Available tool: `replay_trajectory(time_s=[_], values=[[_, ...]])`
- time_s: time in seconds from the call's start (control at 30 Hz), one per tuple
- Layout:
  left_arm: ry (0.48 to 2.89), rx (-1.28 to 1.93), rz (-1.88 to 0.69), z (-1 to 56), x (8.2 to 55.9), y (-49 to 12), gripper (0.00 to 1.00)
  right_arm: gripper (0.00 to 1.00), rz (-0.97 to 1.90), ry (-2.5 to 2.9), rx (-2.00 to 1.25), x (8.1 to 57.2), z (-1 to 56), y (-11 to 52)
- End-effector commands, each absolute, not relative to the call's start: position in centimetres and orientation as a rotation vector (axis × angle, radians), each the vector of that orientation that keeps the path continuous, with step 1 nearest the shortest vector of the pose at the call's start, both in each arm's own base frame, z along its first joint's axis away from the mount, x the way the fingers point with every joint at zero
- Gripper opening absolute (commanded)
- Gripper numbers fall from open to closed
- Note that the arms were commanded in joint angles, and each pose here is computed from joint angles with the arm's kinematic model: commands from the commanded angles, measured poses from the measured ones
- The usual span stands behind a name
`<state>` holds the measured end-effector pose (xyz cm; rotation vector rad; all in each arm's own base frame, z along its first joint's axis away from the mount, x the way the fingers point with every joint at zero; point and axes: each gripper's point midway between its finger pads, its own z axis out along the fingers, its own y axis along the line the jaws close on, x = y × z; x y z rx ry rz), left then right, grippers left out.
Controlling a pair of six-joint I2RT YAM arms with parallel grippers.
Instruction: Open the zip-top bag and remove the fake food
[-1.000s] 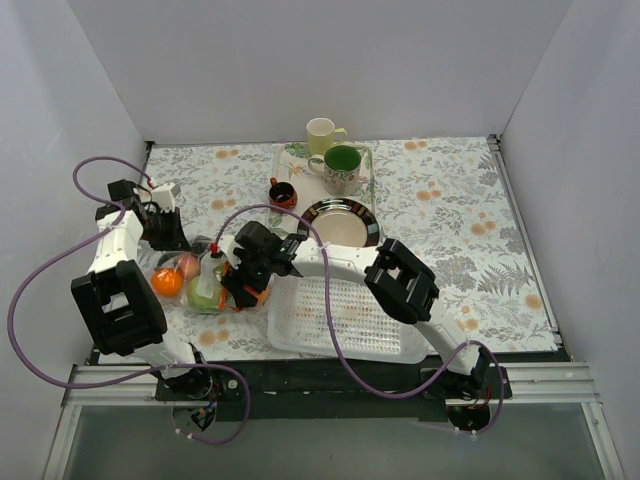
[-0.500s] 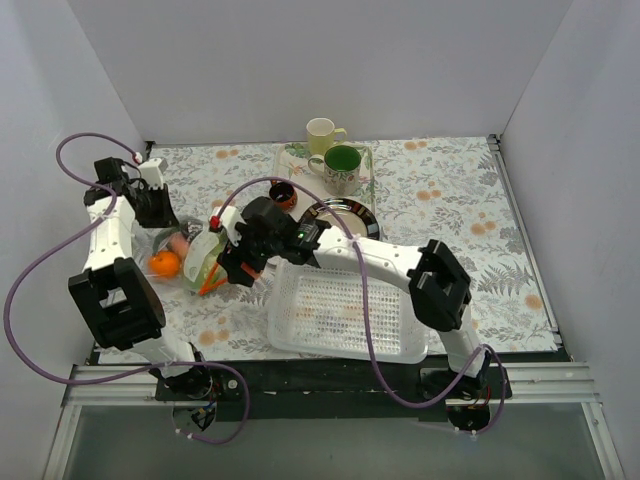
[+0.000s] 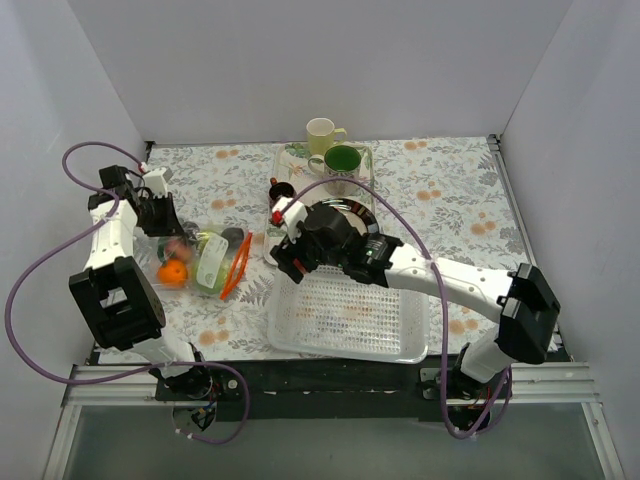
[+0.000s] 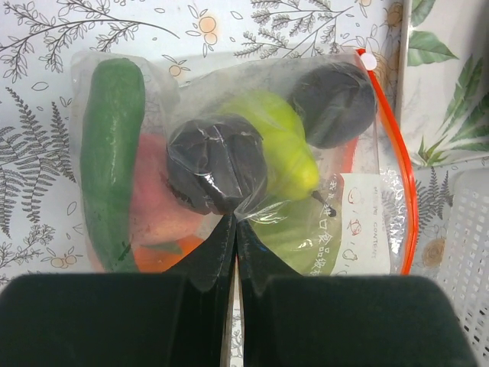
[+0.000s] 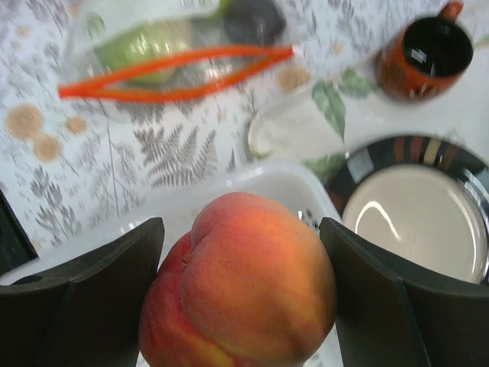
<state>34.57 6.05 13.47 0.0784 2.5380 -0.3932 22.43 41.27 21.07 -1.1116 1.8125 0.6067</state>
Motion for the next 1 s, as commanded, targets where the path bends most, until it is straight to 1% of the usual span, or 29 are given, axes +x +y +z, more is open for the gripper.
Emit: replay_trajectory(time_s=[0.0, 0.07, 0.1, 0.13, 0.17, 0.27, 0.33, 0.47, 0.53, 0.63, 0.67, 0.73, 0.77, 0.8, 0.87, 0.9, 0.97], values=[[2.477, 0.166, -0.421, 15.5, 33.9, 4.8, 0.00, 0.01, 0.547, 1.826, -1.081, 22.6, 19.7, 38.8], [2.477, 0.190, -0.408, 15.2, 34.0, 4.9, 0.00, 0.01, 0.487, 1.855, -1.074, 23.3, 19.2, 38.4], [2.479, 0.195, -0.389, 15.0, 34.1, 5.2, 0.00, 0.59, 0.418, 1.887, -1.056, 24.2, 18.1, 38.0], [2.490, 0.196, -0.384, 14.4, 34.1, 5.3, 0.00, 0.94, 0.399, 1.895, -1.054, 24.4, 18.1, 38.1], [2.486, 0.218, -0.366, 14.2, 34.3, 5.6, 0.00, 0.98, 0.372, 1.904, -1.080, 24.5, 17.7, 38.0], [2.506, 0.245, -0.326, 12.9, 34.5, 6.3, 0.00, 0.98, 0.394, 1.862, -1.072, 25.0, 18.6, 39.1], [2.530, 0.250, -0.276, 12.1, 34.5, 7.1, 0.00, 0.98, 0.394, 1.837, -1.050, 25.6, 19.7, 39.6], [2.556, 0.280, -0.212, 10.4, 34.3, 8.0, 0.00, 0.98, 0.368, 1.855, -1.069, 25.9, 19.9, 39.9], [2.562, 0.293, -0.200, 9.9, 34.2, 8.2, 0.00, 0.97, 0.414, 1.823, -1.080, 25.4, 20.2, 40.2], [2.563, 0.310, -0.195, 9.2, 34.1, 8.2, 0.00, 0.80, 0.549, 1.732, -1.095, 24.5, 21.9, 42.5], [2.559, 0.311, -0.182, 9.0, 34.3, 8.4, 0.00, 0.56, 0.568, 1.710, -1.099, 24.5, 22.4, 43.3], [2.575, 0.304, -0.180, 8.1, 34.4, 8.6, 0.00, 0.28, 0.586, 1.709, -1.141, 24.6, 21.1, 45.2], [2.581, 0.297, -0.169, 7.8, 34.6, 8.8, 0.00, 0.02, 0.607, 1.684, -1.136, 24.9, 22.3, 46.4], [2.592, 0.293, -0.174, 7.4, 34.7, 8.9, 0.00, 0.01, 0.613, 1.707, -1.170, 25.0, 20.4, 47.6], [2.606, 0.276, -0.174, 7.0, 34.8, 9.0, 0.00, 0.01, 0.642, 1.685, -1.186, 25.2, 20.9, 49.5], [2.609, 0.273, -0.177, 6.9, 34.8, 9.0, 0.00, 0.01, 0.657, 1.700, -1.217, 25.1, 19.3, 50.6], [2.610, 0.275, -0.174, 6.7, 34.9, 9.1, 0.00, 0.01, 0.683, 1.696, -1.223, 25.2, 18.7, 51.8]])
